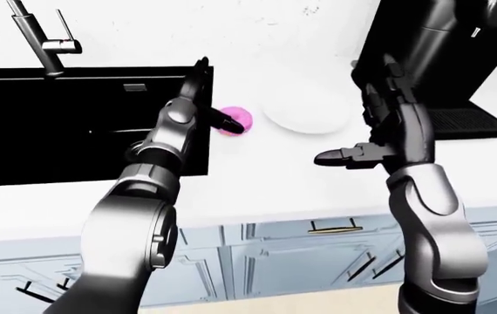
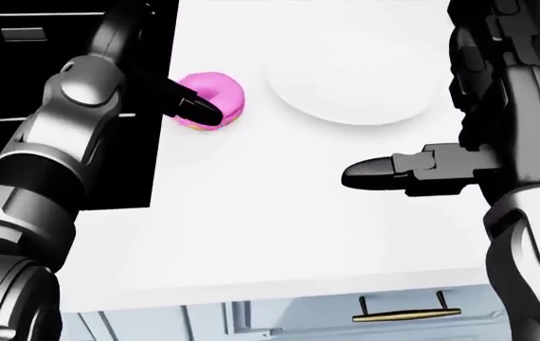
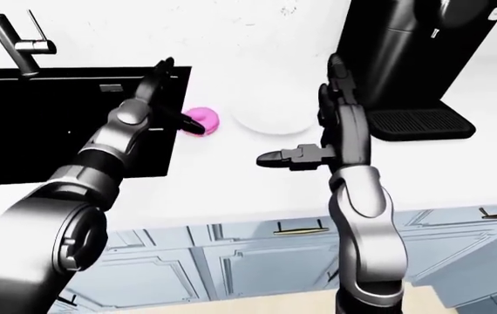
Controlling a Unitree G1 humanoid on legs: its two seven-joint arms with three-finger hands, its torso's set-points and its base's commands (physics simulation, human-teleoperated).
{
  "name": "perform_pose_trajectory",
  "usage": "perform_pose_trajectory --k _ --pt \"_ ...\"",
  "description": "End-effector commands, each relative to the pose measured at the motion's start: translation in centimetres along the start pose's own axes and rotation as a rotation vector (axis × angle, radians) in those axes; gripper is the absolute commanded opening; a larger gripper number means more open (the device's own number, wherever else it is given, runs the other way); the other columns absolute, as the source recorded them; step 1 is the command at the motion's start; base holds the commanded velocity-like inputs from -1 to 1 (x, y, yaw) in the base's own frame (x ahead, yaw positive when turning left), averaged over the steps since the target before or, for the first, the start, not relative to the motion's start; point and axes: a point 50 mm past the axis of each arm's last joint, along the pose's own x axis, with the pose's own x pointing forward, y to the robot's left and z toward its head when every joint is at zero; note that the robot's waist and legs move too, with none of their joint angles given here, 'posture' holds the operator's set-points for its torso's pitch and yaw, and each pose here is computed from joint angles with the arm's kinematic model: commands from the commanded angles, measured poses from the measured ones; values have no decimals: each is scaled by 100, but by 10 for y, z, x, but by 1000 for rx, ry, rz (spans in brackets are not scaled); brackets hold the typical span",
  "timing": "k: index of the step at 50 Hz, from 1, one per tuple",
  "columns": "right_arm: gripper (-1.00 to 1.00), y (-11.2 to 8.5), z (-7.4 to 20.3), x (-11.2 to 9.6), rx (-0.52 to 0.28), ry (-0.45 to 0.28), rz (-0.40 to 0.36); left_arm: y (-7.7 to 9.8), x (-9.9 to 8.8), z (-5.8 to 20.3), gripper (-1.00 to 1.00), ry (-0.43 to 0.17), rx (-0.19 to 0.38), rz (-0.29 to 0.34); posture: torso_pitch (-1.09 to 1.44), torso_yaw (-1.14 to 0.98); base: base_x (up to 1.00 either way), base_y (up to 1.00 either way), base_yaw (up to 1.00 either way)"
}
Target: Place the pastries on the plates.
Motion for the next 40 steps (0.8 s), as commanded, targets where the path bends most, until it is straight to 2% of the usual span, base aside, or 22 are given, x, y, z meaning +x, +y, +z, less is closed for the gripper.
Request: perform_pose_trajectory --k 1,10,14,15,17,29,32,34,36,37,40 --pt "100 -1 16 0 -9 -87 -6 11 0 31 100 -109 14 38 0 0 0 0 0" --pt "100 -5 20 -6 -11 -88 -6 -1 1 21 100 -78 37 -9 0 0 0 0 0" --pt "100 -4 20 -5 -12 -87 -6 -6 1 15 100 -52 64 -49 0 0 0 0 0" --pt "100 -4 20 -4 -12 -87 -6 -8 1 12 100 -42 88 -66 0 0 0 0 0" --pt "100 -3 20 -3 -13 -88 -4 -11 0 9 100 -30 93 -76 0 0 0 0 0" --pt "100 -5 22 -5 -12 -90 -8 -18 0 4 100 -11 121 -101 0 0 0 0 0" --pt "100 -4 21 -5 -12 -90 -8 -20 0 3 81 -10 125 -104 0 0 0 0 0" --pt "100 -5 20 -4 -12 -90 -10 -22 0 2 55 -6 133 -113 0 0 0 0 0" --pt "100 -5 20 -4 -12 -89 -11 -23 0 0 48 1 143 -117 0 0 0 0 0" --pt "100 -5 19 -5 -12 -89 -11 -23 0 0 35 3 146 -117 0 0 0 0 0" --pt "100 -4 18 -4 -12 -89 -12 -25 0 -1 23 6 153 -125 0 0 0 0 0"
